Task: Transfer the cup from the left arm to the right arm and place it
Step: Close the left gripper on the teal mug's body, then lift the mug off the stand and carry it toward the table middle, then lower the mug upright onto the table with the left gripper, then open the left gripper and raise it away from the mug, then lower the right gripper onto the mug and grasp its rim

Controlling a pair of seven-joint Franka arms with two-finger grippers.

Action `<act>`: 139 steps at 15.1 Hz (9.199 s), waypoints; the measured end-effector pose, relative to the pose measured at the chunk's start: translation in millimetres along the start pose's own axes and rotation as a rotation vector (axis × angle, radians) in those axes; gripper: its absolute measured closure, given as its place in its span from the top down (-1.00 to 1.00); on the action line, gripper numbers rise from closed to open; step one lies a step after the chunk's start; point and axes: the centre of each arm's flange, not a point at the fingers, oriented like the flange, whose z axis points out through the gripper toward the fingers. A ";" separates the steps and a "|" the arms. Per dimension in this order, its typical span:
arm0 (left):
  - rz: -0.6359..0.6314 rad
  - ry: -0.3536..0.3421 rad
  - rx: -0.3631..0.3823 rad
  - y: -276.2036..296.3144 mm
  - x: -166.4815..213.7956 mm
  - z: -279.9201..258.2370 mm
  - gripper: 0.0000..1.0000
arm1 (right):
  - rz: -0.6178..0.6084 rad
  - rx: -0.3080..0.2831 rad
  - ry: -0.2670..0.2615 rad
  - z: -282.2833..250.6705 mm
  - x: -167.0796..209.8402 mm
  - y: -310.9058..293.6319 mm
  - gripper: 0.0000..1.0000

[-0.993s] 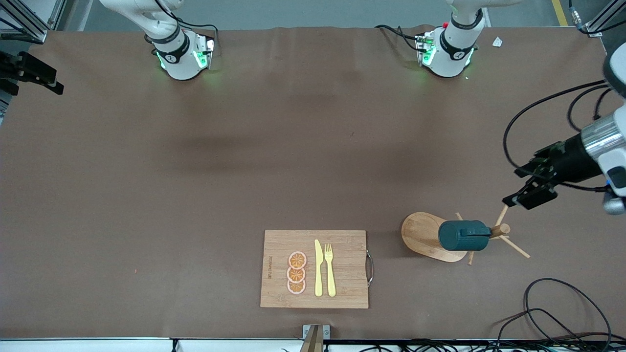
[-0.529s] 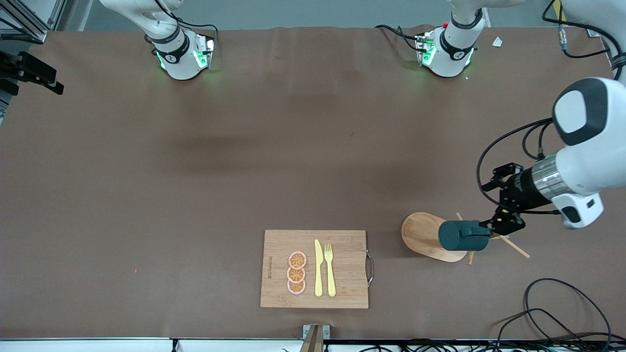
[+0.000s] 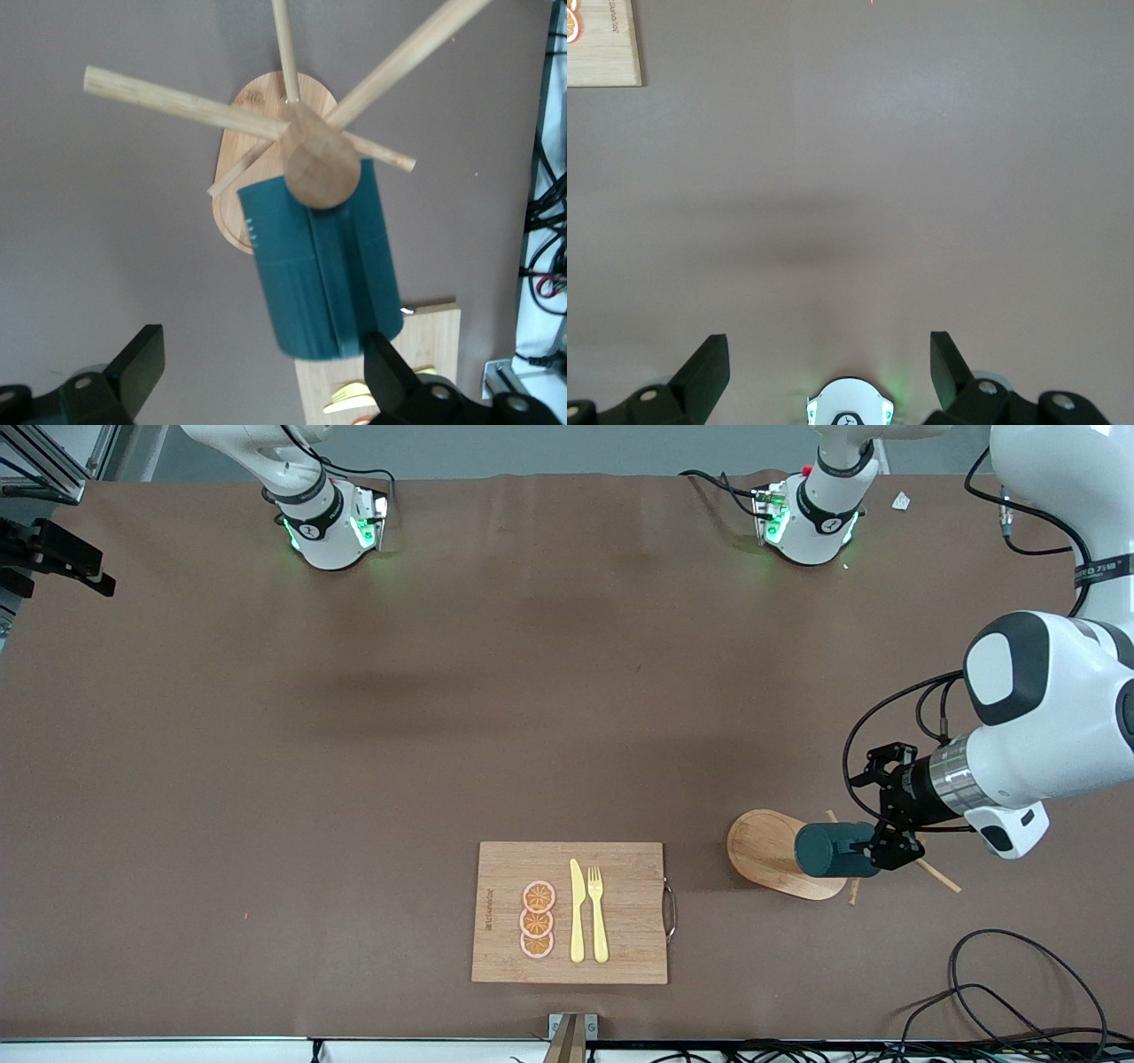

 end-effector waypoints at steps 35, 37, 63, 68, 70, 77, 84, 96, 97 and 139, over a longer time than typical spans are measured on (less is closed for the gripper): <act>-0.100 -0.002 -0.036 22.1 20.1 58.3 0.95 | 0.003 0.000 0.008 -0.1 1.0 1.5 1.00; -0.096 -0.002 -0.041 23.3 17.6 56.3 0.69 | 0.003 0.000 0.007 -0.1 1.0 1.5 1.00; 0.632 0.275 -0.045 -63.9 -345.2 111.6 0.69 | 0.004 0.000 0.007 0.1 1.1 2.0 1.00; 0.848 0.540 -0.071 -131.5 -431.2 201.2 0.69 | 0.008 0.000 0.003 0.5 0.5 4.1 1.00; 0.928 0.646 -0.107 -159.2 -455.5 238.3 0.69 | 0.009 0.001 -0.004 1.1 -0.3 5.0 1.00; 1.116 0.991 -0.308 -224.1 -479.1 350.7 0.69 | 0.009 0.000 -0.004 1.0 -0.3 5.4 1.00; 1.238 1.266 -0.477 -250.6 -455.3 434.6 0.69 | 0.005 -0.005 0.003 0.4 0.5 5.9 1.00; 1.080 1.142 -0.387 -366.6 -510.0 453.3 1.00 | -0.009 -0.018 0.007 -0.1 0.8 8.3 1.00; 1.041 1.102 -0.369 -375.5 -525.0 435.8 1.00 | -0.008 -0.018 0.006 0.3 1.0 8.8 1.00; 1.334 0.220 0.247 -100.5 7.8 -225.6 1.00 | 0.245 0.116 0.086 398.3 42.8 -434.3 0.68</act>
